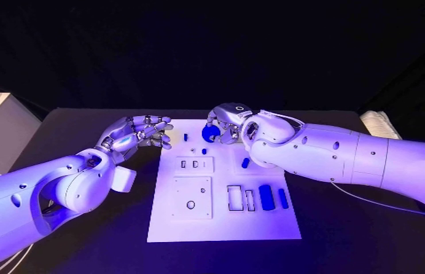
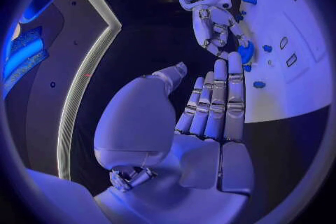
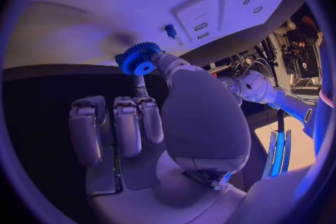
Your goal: Assemble the parts on the task board
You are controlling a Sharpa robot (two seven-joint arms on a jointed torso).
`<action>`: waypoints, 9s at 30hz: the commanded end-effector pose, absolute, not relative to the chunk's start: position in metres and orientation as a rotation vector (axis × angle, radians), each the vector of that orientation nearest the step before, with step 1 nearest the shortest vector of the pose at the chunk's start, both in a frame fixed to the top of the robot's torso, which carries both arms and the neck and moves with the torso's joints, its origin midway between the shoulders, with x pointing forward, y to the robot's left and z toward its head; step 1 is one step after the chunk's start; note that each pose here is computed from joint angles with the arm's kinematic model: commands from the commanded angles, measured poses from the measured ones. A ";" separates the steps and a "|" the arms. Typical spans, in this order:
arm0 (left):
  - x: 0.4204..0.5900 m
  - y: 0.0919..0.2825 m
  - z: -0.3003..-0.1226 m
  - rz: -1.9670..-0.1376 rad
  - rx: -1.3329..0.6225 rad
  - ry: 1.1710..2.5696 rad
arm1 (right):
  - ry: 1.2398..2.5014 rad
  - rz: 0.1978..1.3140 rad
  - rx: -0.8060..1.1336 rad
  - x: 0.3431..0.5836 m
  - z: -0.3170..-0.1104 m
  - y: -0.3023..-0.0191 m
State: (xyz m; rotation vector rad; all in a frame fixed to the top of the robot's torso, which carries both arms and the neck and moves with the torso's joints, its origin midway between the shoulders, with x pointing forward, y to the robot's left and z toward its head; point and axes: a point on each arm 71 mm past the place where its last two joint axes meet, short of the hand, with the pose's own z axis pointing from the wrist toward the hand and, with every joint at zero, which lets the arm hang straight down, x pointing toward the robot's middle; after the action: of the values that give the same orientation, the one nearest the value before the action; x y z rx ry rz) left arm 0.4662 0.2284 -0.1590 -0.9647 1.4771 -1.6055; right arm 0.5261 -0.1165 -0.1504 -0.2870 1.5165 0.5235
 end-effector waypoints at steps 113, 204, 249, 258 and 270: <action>0.469 0.231 -0.160 -1.603 -0.949 1.490 | 1.413 0.786 0.003 0.524 -0.143 -0.188; 0.470 0.233 -0.162 -1.601 -0.949 1.488 | 1.646 0.640 0.130 0.534 -0.197 -0.308; 0.476 0.230 -0.171 -1.472 -0.944 1.586 | 1.568 0.762 0.055 0.482 -0.160 -0.137; 0.474 0.226 -0.178 -1.398 -0.876 1.725 | 1.607 0.748 0.035 0.471 -0.183 -0.103; 0.472 0.220 -0.183 -1.319 -0.806 1.834 | 1.637 0.739 0.021 0.461 -0.206 -0.084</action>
State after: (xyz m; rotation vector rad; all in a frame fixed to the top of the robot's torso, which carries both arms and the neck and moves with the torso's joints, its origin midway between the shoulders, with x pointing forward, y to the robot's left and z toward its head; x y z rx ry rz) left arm 0.4740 0.2227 -0.1802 -0.8570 1.7639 -1.3521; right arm 0.4611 -0.0839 -0.2059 0.0321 1.6606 0.7709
